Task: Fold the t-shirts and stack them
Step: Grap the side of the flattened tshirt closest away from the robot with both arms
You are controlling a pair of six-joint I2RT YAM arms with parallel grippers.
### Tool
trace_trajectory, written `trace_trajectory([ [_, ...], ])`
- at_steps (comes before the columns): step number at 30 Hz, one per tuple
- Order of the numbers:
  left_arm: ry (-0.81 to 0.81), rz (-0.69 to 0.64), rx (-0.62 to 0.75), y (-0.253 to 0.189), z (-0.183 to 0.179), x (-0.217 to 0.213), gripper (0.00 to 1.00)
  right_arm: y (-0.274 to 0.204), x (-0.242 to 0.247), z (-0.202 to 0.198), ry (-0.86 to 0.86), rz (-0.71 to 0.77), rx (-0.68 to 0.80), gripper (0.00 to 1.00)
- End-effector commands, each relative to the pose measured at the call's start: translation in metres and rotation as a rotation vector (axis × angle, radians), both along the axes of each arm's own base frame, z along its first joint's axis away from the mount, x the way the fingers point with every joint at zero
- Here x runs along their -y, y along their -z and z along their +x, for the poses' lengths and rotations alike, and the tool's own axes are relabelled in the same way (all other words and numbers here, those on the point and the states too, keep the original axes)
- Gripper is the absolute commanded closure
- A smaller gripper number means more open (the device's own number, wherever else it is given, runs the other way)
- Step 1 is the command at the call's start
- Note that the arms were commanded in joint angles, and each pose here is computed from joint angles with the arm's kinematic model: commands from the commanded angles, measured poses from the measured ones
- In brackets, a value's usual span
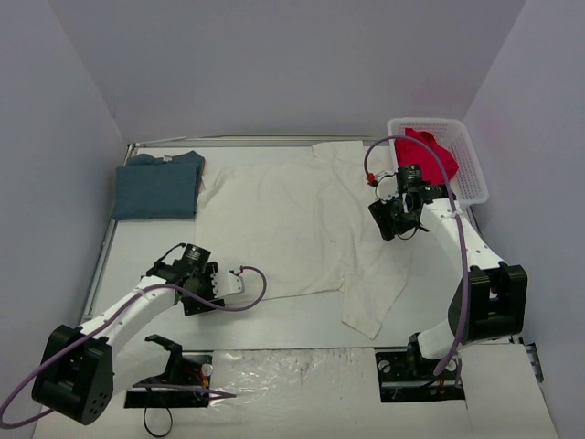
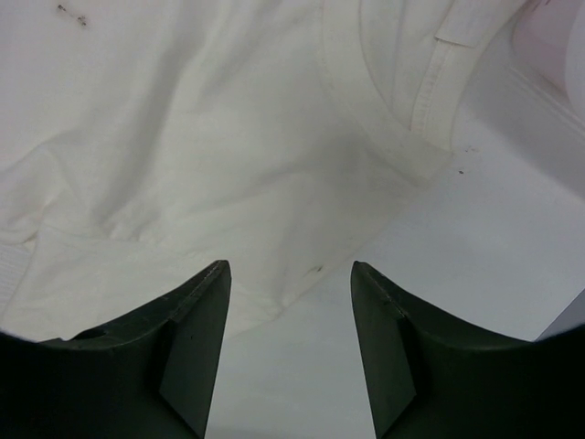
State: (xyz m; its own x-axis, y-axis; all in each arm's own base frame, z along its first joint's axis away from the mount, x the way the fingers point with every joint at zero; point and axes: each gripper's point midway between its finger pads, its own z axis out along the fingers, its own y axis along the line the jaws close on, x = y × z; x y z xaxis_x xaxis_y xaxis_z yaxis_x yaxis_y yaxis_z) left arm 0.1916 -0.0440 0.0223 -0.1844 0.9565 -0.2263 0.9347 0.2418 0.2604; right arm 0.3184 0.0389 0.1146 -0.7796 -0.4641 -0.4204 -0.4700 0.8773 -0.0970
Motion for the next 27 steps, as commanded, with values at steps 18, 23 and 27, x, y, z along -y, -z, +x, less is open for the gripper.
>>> trace_trajectory([
  [18, -0.175, -0.059, 0.034, -0.018, 0.060, 0.011, 0.98, -0.002, -0.016, -0.046, -0.231, -0.037, -0.180, 0.57],
  [23, -0.461, -0.087, 0.105, -0.038, 0.115, -0.026, 0.98, 0.006, -0.029, -0.093, -0.395, -0.042, -0.357, 0.70],
  [27, -0.635, -0.103, 0.198, -0.062, 0.155, -0.048, 0.98, 0.014, -0.039, -0.122, -0.518, -0.056, -0.461, 0.73],
])
